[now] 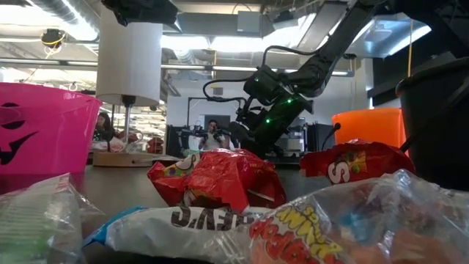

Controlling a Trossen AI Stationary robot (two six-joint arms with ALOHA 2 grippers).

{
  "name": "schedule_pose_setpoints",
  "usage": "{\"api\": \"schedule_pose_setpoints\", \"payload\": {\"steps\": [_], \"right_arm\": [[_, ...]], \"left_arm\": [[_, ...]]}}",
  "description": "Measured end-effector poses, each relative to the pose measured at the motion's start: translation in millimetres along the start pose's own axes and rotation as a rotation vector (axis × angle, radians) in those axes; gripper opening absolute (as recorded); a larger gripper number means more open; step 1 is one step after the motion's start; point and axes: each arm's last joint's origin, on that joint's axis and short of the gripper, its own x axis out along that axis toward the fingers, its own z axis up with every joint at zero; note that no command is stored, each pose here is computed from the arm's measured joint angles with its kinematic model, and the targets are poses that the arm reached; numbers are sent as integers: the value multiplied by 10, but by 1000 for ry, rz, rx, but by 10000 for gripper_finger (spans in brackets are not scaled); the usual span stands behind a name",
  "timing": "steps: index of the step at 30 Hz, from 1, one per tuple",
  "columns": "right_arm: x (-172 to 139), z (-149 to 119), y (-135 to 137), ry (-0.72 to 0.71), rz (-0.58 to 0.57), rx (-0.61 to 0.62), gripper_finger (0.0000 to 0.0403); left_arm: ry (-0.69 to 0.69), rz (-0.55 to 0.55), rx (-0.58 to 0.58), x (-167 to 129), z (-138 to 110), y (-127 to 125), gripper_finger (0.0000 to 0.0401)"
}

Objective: Sort candy
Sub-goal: Put the orange gummy into the pink bucket

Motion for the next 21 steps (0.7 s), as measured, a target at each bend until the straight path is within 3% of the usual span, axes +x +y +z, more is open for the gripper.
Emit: {"api": "schedule_pose_setpoints", "payload": {"steps": [11,21], "right_arm": [[-103,13,42,50,86,-15,2],[-969,419,466,-135,186,-132,1]], "left_arm": [[2,0,-15,0,-3,0,151],[8,1,-15,0,-10,1,151]]}}
